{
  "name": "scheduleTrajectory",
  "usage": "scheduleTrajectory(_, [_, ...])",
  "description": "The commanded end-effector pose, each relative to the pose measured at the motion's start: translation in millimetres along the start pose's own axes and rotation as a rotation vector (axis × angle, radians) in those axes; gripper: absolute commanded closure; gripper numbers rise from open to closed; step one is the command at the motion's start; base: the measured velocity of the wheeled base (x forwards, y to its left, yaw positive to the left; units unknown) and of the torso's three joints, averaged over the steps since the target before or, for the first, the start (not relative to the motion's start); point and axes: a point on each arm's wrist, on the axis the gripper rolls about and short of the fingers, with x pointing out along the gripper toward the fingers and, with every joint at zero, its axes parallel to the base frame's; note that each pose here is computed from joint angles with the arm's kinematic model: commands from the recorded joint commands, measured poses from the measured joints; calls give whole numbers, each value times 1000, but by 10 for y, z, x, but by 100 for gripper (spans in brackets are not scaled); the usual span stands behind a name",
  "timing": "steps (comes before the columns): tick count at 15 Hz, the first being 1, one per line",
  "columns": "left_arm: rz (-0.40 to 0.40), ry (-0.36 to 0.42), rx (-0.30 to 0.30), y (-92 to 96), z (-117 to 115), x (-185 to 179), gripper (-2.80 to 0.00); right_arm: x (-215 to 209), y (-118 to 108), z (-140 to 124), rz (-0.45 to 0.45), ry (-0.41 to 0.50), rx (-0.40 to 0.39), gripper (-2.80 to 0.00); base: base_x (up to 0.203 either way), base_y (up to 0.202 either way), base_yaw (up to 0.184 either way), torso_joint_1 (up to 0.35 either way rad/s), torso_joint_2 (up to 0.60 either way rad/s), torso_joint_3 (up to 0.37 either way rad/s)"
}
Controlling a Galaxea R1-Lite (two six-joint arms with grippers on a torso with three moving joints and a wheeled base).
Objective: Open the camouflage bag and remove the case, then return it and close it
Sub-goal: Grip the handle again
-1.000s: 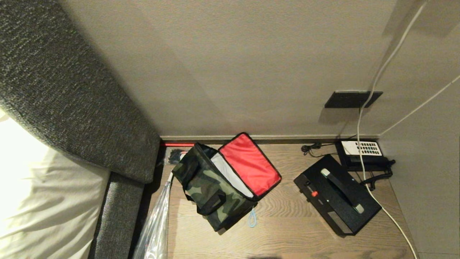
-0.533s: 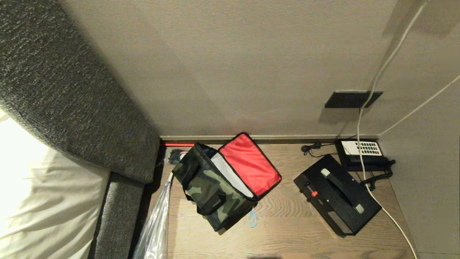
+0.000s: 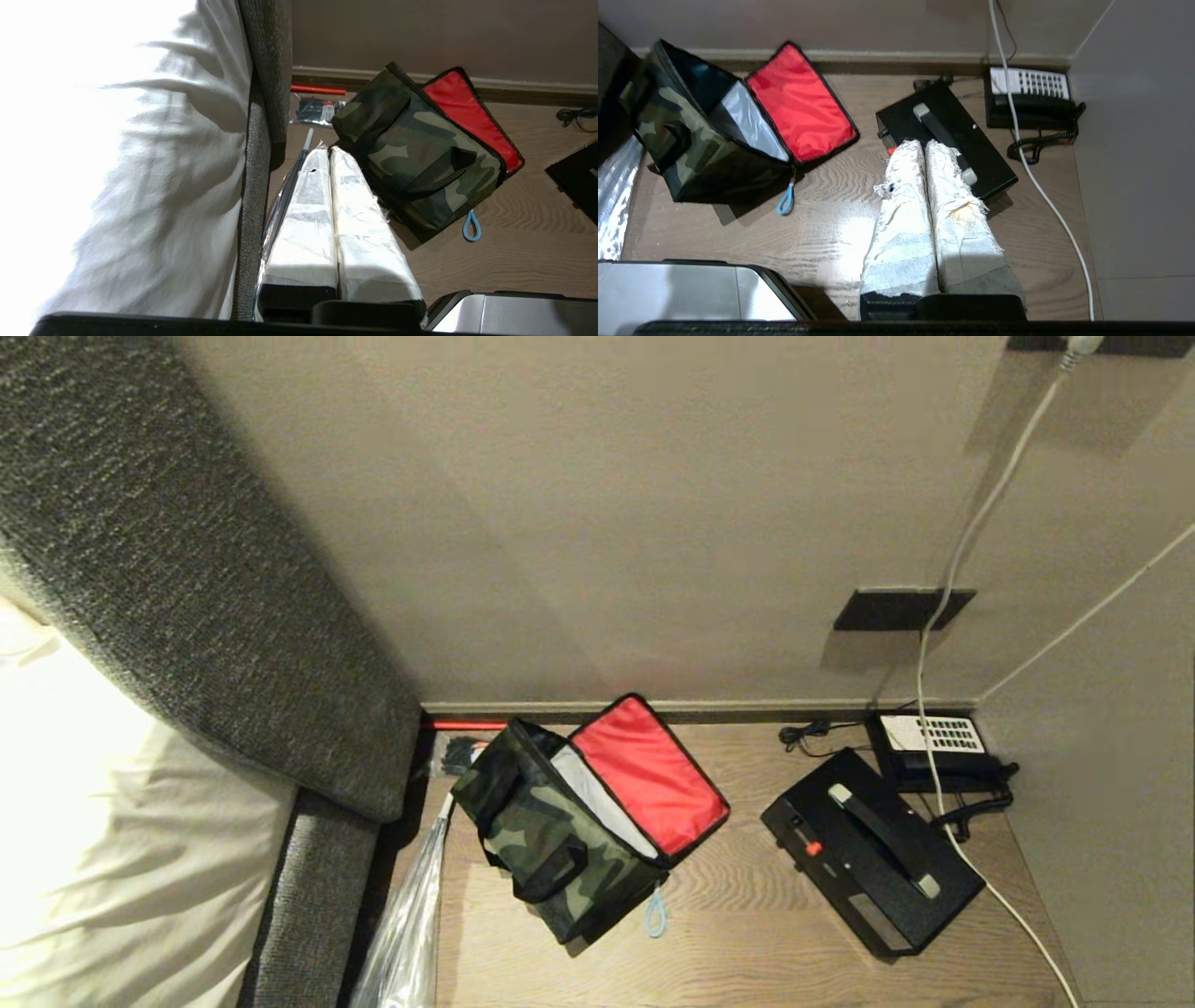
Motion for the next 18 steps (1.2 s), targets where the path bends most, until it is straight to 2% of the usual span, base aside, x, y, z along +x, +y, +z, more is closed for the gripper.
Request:
scheduleTrajectory(1, [1,1,-3,0,-9,1,0,0,0,0,0,0,-1,0,0,0,0,-2,-2,202])
scheduleTrajectory(8, [2,0,-1,0,-5,0,0,1,0,0,1,1,-1,0,0,0,0,4,4,195])
scheduleTrajectory(16, [2,-1,2,0,-5,0,0,1,0,0,1,1,-1,0,0,0,0,1,-1,17])
scheduleTrajectory(18, [1,-2,2,0,-3,0,0,1,0,0,1,1,-1,0,-149,0,0,2,2,5])
